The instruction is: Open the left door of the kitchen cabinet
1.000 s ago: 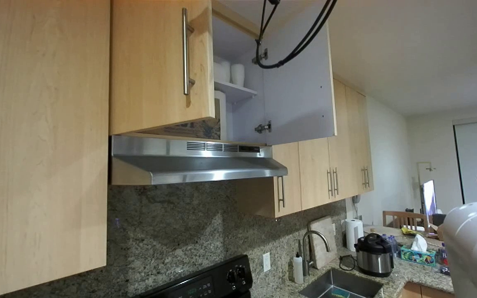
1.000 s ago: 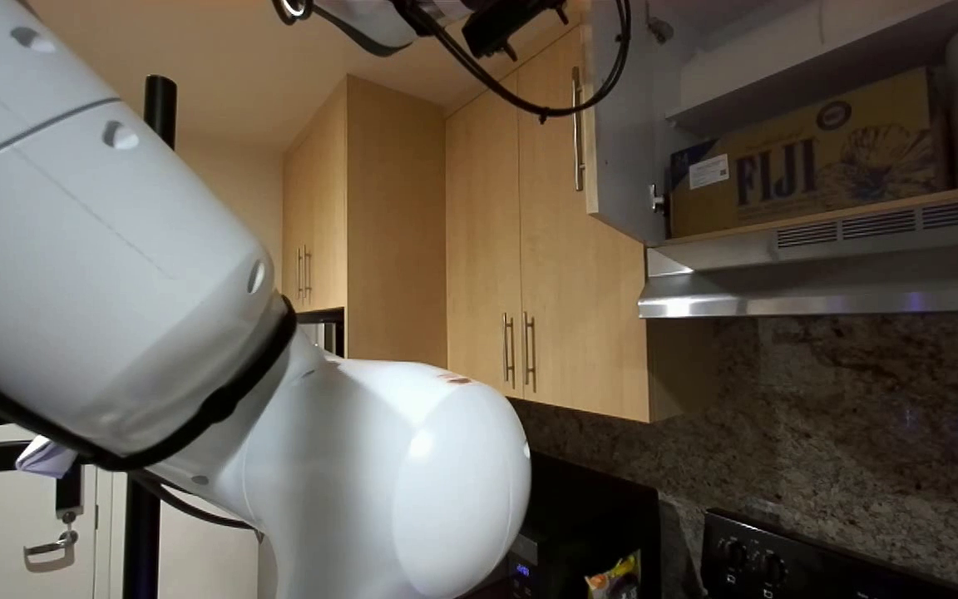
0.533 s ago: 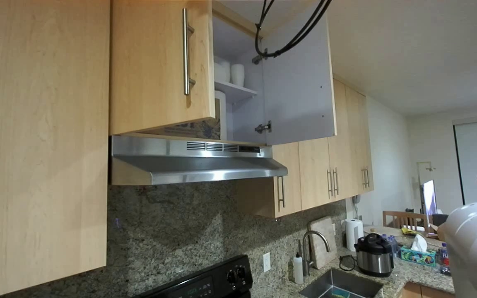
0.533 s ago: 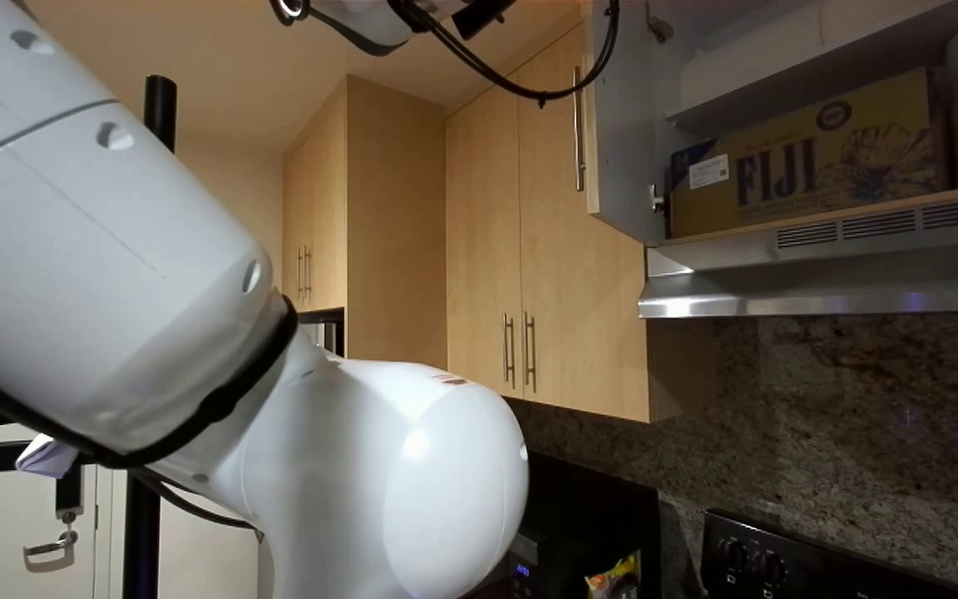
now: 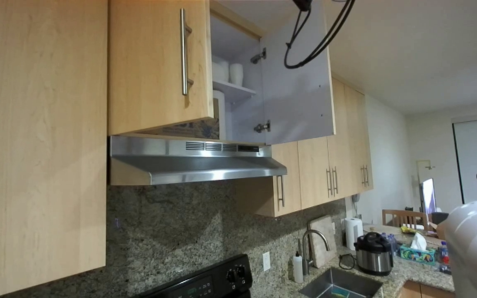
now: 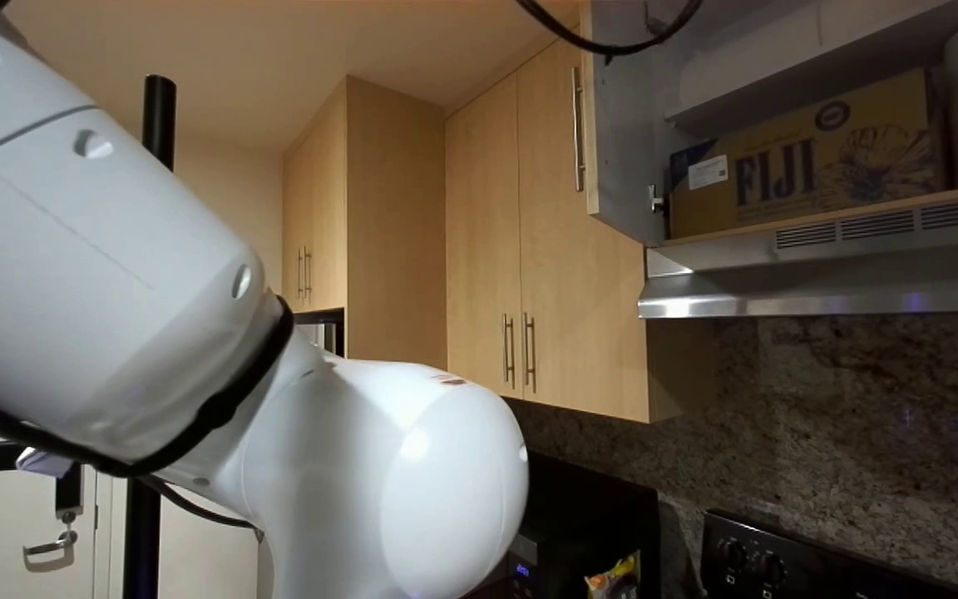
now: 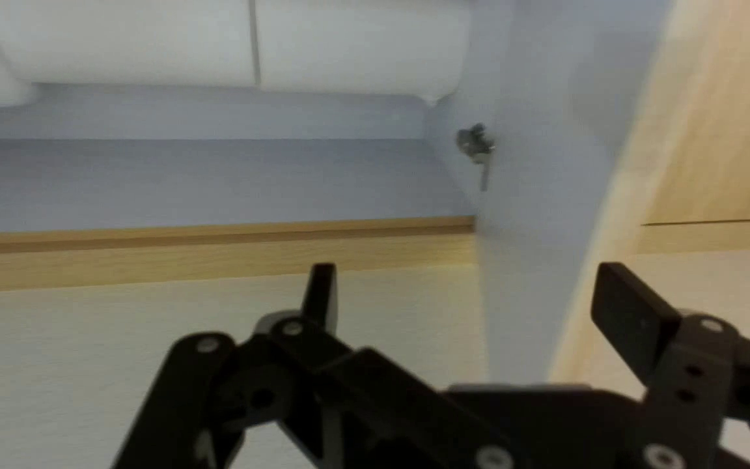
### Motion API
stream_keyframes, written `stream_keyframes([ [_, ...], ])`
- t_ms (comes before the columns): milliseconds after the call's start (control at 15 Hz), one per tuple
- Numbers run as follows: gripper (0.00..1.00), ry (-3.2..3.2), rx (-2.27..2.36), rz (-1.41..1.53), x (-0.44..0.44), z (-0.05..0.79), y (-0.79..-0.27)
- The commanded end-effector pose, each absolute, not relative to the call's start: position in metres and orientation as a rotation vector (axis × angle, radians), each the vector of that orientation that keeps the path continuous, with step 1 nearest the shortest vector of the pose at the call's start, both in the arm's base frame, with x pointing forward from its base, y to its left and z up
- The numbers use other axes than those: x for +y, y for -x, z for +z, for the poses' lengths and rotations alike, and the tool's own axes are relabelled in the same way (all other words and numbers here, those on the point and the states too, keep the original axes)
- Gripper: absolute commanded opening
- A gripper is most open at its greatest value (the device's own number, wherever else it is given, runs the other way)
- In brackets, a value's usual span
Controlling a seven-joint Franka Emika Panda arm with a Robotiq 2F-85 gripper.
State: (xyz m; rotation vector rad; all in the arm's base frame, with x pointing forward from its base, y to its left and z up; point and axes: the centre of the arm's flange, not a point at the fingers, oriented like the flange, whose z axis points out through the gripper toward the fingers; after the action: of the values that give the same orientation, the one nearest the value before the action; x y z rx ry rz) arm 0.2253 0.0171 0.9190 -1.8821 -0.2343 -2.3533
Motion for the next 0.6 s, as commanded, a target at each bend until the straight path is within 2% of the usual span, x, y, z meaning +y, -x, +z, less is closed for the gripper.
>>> stream_keyframes([
  [0, 1.00, 1.865, -0.086, -2.360, -0.086, 0.943, -0.208],
  [267, 1.00, 1.973, 0.010, -2.285, -0.151, 0.944, -0.223],
  [533, 1.00, 2.261, -0.037, -2.021, -0.171, 0.916, -0.279],
])
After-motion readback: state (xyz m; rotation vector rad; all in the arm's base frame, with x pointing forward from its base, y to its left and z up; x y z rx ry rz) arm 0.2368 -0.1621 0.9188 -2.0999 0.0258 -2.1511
